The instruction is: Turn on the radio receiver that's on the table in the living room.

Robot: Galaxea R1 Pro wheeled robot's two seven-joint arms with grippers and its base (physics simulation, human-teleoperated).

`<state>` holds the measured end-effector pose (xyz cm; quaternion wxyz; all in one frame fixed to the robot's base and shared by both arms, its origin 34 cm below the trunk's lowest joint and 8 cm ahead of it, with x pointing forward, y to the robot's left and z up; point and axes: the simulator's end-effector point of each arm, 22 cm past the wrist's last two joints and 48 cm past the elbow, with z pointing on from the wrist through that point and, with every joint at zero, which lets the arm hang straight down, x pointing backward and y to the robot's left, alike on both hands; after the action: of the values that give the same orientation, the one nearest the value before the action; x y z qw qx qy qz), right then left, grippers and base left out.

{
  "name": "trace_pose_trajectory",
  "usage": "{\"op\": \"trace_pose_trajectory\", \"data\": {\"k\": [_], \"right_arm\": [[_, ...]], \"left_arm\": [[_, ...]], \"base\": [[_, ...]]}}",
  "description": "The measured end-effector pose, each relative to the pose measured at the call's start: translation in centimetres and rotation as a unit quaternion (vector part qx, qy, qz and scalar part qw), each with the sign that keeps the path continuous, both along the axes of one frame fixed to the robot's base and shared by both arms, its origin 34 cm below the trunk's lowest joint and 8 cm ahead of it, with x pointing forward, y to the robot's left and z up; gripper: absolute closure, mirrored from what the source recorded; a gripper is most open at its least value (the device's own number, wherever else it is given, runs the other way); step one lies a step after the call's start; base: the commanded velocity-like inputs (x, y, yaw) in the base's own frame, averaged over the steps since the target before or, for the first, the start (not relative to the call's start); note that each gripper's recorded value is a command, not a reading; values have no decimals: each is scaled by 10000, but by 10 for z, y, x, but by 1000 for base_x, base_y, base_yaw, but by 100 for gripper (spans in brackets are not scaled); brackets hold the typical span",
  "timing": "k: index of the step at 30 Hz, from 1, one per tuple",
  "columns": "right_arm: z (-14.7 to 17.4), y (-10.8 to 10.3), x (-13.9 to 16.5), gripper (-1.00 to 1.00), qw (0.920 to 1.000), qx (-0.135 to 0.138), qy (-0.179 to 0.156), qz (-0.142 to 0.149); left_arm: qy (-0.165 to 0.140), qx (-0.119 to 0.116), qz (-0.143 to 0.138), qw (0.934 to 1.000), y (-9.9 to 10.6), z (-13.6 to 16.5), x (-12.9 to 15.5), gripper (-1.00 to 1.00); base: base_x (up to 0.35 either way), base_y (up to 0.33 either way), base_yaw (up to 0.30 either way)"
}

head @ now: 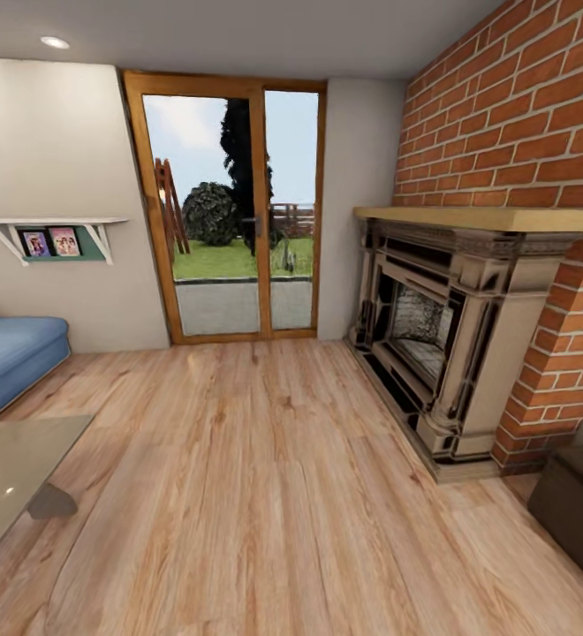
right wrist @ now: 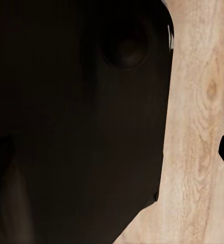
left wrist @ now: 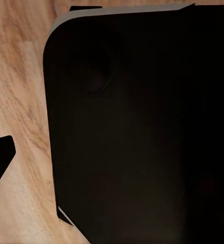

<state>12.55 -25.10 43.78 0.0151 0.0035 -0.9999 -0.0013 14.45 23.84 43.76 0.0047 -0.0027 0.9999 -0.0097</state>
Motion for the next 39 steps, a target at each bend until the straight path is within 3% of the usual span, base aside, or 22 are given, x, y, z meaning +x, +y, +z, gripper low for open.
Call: {"op": "trace_pose_trajectory", "data": {"k": [30,39], "right_arm": [[0,0,4,-100,9999,1,-102,-8],[0,-1,4,-100,9999,-4,-99,-14]], "left_arm": [[-3,6,0,10000,1,0,0,-100],[-2,0,0,10000,0,0,0,-100]], "base": [[324,0,263],[324,0,45]]}}
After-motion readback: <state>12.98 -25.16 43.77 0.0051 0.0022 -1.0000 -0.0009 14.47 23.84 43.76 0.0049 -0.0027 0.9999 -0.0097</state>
